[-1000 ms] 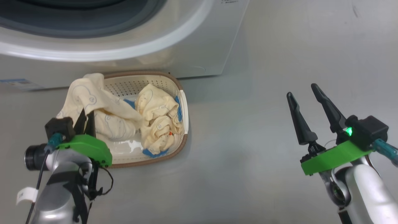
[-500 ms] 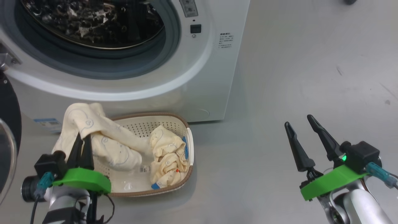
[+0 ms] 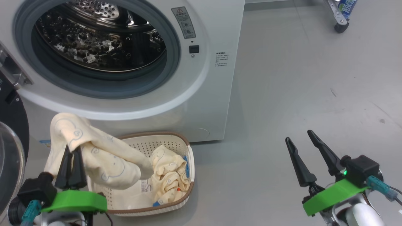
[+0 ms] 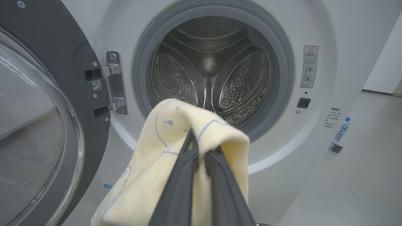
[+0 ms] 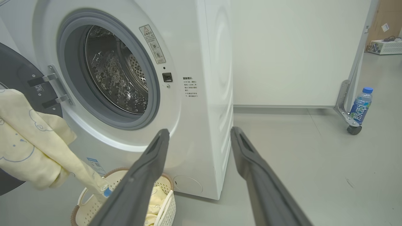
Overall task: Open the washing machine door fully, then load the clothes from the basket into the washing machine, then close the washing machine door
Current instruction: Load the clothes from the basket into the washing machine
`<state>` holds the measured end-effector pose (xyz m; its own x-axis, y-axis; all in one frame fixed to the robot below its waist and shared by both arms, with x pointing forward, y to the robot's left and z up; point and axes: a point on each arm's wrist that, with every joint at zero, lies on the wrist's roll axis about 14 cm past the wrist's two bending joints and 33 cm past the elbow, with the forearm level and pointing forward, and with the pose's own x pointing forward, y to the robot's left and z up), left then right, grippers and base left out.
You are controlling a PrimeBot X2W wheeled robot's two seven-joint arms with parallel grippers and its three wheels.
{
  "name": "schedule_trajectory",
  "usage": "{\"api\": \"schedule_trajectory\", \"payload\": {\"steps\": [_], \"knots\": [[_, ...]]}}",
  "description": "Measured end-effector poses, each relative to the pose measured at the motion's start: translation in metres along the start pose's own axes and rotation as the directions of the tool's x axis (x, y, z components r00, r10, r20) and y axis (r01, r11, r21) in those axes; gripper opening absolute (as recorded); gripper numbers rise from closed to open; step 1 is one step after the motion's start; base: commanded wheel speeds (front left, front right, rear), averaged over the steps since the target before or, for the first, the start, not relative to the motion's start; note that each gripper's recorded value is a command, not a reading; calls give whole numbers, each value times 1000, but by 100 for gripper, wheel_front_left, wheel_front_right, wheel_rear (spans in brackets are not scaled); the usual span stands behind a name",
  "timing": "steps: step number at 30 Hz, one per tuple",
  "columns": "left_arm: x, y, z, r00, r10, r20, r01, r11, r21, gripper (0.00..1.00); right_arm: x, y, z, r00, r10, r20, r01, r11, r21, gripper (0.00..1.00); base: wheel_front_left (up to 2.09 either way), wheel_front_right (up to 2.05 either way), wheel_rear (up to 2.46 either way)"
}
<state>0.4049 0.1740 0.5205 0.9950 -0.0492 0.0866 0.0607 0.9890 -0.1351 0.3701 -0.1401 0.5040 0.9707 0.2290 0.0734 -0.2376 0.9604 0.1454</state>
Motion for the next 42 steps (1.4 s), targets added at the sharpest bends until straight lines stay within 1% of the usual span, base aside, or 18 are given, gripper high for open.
{"api": "schedule_trajectory", "payload": {"steps": [11,19,25,33,42], "knots": [[-26,7,7,999,50,9,-50,999,-2,0,-12,-1,10,1000,-11,27,11,1000,-7,100,0,0,0],[-34,6,2,998,56,-13,-56,998,2,0,-20,-5,9,999,-29,25,30,1000,-9,100,0,0,0],[-32,6,0,998,57,-16,-57,998,3,0,-20,-8,8,999,-40,20,40,999,-8,100,0,0,0],[-26,8,-14,997,60,-56,-60,998,-2,0,-16,-15,-4,998,-57,-17,57,998,-1,100,0,0,0],[5,5,-31,995,45,-86,-47,999,-26,0,0,-23,-25,995,-71,-71,72,997,6,100,0,0,0]]}}
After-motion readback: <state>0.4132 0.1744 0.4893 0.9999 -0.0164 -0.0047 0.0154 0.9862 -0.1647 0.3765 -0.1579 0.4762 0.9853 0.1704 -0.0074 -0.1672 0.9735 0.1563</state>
